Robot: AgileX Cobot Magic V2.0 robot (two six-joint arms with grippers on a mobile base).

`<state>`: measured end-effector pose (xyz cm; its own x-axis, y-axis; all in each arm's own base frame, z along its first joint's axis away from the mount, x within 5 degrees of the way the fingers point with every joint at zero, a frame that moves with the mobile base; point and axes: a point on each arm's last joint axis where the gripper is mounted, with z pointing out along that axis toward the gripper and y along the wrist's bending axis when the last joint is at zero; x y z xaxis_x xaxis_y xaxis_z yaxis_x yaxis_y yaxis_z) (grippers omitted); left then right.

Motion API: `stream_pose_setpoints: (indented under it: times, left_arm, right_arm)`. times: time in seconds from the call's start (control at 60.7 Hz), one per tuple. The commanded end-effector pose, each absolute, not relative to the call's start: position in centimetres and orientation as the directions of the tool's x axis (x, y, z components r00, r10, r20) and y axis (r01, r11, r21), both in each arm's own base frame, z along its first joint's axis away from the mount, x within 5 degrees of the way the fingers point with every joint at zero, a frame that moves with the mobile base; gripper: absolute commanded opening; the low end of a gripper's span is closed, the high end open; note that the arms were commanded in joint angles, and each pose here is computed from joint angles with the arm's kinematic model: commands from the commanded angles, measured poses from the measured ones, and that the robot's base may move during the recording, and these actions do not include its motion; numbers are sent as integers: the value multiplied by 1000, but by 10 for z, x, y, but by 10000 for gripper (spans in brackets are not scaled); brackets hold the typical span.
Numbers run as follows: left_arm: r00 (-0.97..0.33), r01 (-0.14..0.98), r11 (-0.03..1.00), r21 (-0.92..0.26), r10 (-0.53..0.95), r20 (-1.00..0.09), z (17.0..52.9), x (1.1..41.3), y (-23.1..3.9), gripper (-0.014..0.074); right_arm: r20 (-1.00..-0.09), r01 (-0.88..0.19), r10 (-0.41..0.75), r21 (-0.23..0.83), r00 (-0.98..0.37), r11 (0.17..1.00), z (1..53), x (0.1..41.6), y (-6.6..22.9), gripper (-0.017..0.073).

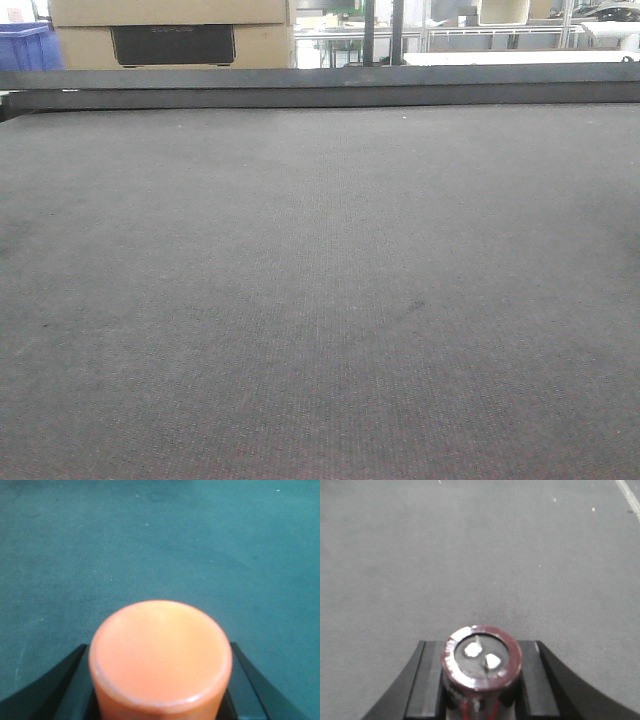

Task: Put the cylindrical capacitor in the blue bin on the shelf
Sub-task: 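Lift both held cylinders off the table, then drive the base away from the table toward the bin shelf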

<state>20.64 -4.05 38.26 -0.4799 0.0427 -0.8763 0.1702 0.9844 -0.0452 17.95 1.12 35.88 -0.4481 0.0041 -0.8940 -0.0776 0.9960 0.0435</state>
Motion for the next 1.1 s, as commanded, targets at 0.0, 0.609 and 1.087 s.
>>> stream_pose_setpoints:
  times: [0.0,0.609,1.087]
  left_arm:
    - [-474,178,983,-38,52,-879,391,188,-38,-111]
    - [-393,174,985,-6,64,-917,377,137,-26,-111]
    - [-381,166,986,33,95,-919,378,138,-24,-111]
  right_arm:
    - [-927,-85,14,50,-374,995,376,159,11,-142]
    - [-970,-140,-39,-5,-241,990,396,109,14,-142]
    - [-970,-140,-39,-5,-239,990,396,109,14,-142]
